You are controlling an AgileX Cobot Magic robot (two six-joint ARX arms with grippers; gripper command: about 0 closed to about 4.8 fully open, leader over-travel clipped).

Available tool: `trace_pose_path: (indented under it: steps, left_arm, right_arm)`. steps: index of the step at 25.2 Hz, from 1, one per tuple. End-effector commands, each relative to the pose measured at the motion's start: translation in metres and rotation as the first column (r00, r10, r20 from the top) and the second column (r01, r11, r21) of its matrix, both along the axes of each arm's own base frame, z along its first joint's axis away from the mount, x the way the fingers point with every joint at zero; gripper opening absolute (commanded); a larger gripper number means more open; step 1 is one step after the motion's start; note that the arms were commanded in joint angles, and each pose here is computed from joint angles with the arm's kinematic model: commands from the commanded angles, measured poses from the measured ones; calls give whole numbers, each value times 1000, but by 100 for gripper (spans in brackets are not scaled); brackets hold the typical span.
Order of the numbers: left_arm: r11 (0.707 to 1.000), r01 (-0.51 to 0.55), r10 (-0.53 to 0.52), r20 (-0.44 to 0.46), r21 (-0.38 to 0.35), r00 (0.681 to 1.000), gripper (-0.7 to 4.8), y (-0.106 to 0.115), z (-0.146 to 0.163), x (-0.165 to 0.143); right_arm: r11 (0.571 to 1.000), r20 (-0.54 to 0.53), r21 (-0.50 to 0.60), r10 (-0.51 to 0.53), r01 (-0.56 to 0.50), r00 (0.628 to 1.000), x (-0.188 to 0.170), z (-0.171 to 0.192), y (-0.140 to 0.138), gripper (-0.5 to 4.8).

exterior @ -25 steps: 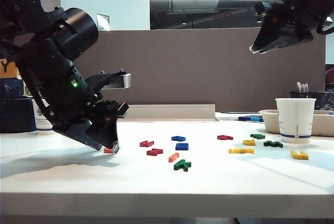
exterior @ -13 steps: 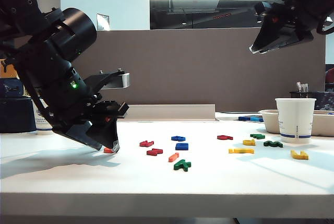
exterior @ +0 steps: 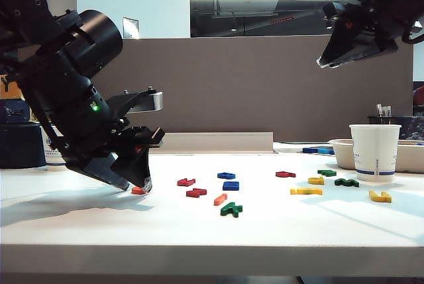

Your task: Pick up the letter "c" and put it in the paper cup.

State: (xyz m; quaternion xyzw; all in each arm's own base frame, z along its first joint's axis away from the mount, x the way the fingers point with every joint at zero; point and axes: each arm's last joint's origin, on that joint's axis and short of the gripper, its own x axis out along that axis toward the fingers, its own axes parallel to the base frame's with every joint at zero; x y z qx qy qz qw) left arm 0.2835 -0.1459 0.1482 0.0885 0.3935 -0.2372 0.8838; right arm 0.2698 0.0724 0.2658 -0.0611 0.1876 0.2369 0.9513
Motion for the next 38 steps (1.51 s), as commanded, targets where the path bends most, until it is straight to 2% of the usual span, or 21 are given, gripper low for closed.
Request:
trace_pose_path:
  steps: [1,6,18,21,38]
  left_arm:
    - [1000,-5,5,-40,21,999,211,2,-4,-3]
    - [1000,-3,4,-45,22,999,144,2,-5,-4]
    - [1000,-3,4,-46,24,999,142,2,-5,-4]
    - [1000,-3,4,-42,22,999,108,2,-4,-4]
    - [1000,5,-5,-14,22,1000,110,2,-3,-2]
  right_arm:
    - [1000,18,1,-1,1,1000,0,3,0,85]
    - [1000,18,1,-1,1,1000,0,3,0,85]
    - [1000,18,1,-1,1,1000,0,3,0,85]
    - [1000,18,1,-1,1,1000,0,3,0,85]
    - [1000,26,2,-3,3,1000,-2,6,-1,85]
